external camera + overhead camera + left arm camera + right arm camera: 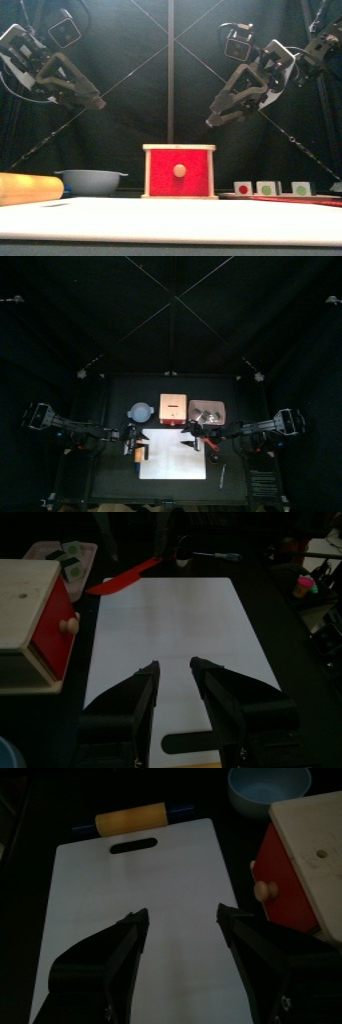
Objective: Place sushi on board then cut the sushi with the knife then place the pieces on the plate
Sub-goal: Place the 4 sushi pieces on the plate
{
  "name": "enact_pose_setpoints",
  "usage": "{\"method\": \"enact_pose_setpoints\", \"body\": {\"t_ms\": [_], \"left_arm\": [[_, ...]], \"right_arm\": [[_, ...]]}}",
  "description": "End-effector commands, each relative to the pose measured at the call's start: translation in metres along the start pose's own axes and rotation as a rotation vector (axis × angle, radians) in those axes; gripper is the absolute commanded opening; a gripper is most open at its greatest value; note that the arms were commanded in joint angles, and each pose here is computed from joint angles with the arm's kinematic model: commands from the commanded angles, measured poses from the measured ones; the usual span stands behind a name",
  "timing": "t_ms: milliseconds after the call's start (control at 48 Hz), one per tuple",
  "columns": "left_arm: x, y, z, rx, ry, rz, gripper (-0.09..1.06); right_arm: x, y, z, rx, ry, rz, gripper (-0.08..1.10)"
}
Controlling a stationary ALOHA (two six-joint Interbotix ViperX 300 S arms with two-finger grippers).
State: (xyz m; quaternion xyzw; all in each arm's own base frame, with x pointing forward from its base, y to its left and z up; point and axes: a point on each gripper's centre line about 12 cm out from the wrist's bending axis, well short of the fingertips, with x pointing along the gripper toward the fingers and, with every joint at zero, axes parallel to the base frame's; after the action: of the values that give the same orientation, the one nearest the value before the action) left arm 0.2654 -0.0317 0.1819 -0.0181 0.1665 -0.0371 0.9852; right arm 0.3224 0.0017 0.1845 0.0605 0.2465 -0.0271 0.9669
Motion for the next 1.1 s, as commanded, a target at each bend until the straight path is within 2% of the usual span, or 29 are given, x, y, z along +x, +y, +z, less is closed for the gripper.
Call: {"method": "enact_pose_setpoints", "body": {"t_ms": [21, 292, 708, 1104], "left_arm": [[0.002, -0.001, 0.01, 0.001, -0.034, -0.002, 0.74], [0.003, -0.001, 0.012, 0.0, -0.04, -0.002, 0.74], [0.014, -0.002, 0.008, 0.005, -0.011, -0.002, 0.74], [0.013, -0.001, 0.006, 0.006, -0.003, 0.0, 0.74]], "right_arm": [[0.0, 0.001, 0.012, 0.002, -0.034, 0.003, 0.9], [0.004, 0.001, 0.012, 0.0, -0.028, 0.002, 0.9], [0.004, 0.0, 0.013, 0.001, -0.031, -0.001, 0.9], [0.004, 0.0, 0.012, 0.004, -0.028, -0.002, 0.9]]}}
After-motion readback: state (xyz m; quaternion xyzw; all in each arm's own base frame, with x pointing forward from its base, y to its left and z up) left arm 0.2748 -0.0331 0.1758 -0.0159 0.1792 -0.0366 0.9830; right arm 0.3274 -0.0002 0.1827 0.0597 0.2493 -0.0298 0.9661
